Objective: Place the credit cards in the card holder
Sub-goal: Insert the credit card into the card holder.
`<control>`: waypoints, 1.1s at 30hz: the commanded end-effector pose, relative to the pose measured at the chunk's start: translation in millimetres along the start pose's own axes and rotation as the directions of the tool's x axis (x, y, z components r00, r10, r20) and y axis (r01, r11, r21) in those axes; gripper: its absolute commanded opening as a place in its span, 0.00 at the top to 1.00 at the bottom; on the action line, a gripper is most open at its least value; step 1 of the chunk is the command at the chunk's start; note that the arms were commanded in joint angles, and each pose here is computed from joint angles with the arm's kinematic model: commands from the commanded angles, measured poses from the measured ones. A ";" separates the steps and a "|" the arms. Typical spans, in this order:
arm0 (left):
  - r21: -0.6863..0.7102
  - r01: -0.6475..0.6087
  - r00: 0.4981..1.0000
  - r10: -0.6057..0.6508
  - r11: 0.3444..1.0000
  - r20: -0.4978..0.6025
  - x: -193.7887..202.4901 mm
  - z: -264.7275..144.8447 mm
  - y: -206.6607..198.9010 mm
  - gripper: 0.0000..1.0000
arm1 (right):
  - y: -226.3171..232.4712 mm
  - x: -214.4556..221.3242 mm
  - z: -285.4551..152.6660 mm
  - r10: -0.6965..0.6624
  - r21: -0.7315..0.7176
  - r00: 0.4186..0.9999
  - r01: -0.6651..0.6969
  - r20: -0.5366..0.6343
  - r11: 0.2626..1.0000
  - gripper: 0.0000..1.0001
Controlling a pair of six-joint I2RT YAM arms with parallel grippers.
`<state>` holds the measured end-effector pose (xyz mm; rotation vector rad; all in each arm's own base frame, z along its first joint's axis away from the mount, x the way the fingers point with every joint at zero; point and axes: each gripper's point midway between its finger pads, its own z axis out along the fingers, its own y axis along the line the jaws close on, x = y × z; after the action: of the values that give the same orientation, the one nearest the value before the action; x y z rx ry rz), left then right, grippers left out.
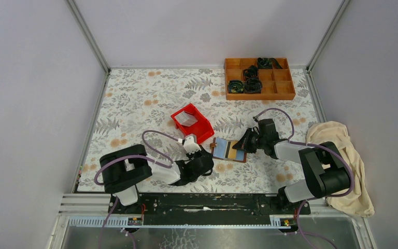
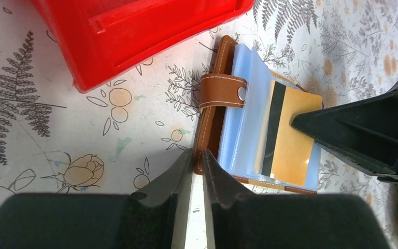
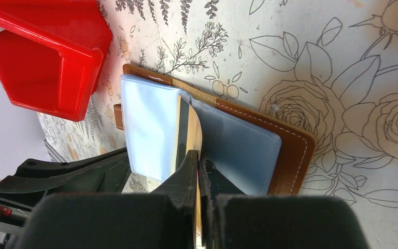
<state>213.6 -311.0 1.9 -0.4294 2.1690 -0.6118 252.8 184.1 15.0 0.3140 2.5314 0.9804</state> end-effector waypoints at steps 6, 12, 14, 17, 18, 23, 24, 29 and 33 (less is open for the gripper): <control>-0.286 -0.237 0.962 0.183 0.929 -0.201 41.8 -19.6 133.7 0.86 | -38.4 35.9 -2.0 0.025 0.144 0.995 -0.010 -0.101 0.990 1.00; -0.267 -0.239 0.958 0.181 0.933 -0.224 48.9 -13.5 131.7 0.88 | -35.7 37.4 -2.0 0.026 0.129 0.994 -0.012 -0.108 0.992 1.00; -0.266 -0.242 0.956 0.181 0.933 -0.232 51.8 -11.8 132.7 0.88 | -34.9 38.6 -1.4 0.028 0.123 0.993 -0.014 -0.116 0.992 1.00; -0.265 -0.244 0.954 0.181 0.933 -0.240 54.8 -11.0 135.1 0.89 | -33.7 40.3 -0.5 0.031 0.112 0.992 -0.017 -0.126 0.994 1.00; -0.267 -0.243 0.954 0.179 0.933 -0.242 55.1 -10.5 136.2 0.89 | -33.4 41.2 0.0 0.033 0.109 0.991 -0.019 -0.132 0.994 1.00; -0.274 -0.240 0.955 0.175 0.931 -0.240 53.3 -9.8 139.8 0.89 | -32.1 47.2 0.4 0.045 0.091 0.987 -0.031 -0.154 0.995 1.00; -0.275 -0.240 0.955 0.176 0.931 -0.240 53.0 -9.5 140.4 0.89 | -32.3 47.7 0.1 0.045 0.091 0.987 -0.031 -0.155 0.995 1.00; -0.270 -0.235 0.955 0.170 0.934 -0.244 53.1 -6.4 140.5 0.89 | -31.5 49.0 -1.5 0.042 0.089 0.986 -0.028 -0.163 0.996 1.00; -0.265 -0.236 0.954 0.171 0.935 -0.248 53.7 -4.2 139.6 0.89 | -30.2 49.5 -0.8 0.035 0.091 0.984 -0.020 -0.174 0.996 1.00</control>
<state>227.9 -309.5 -1.2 -0.5650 2.0785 -0.7405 250.1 188.0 14.2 0.2985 2.5347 1.0243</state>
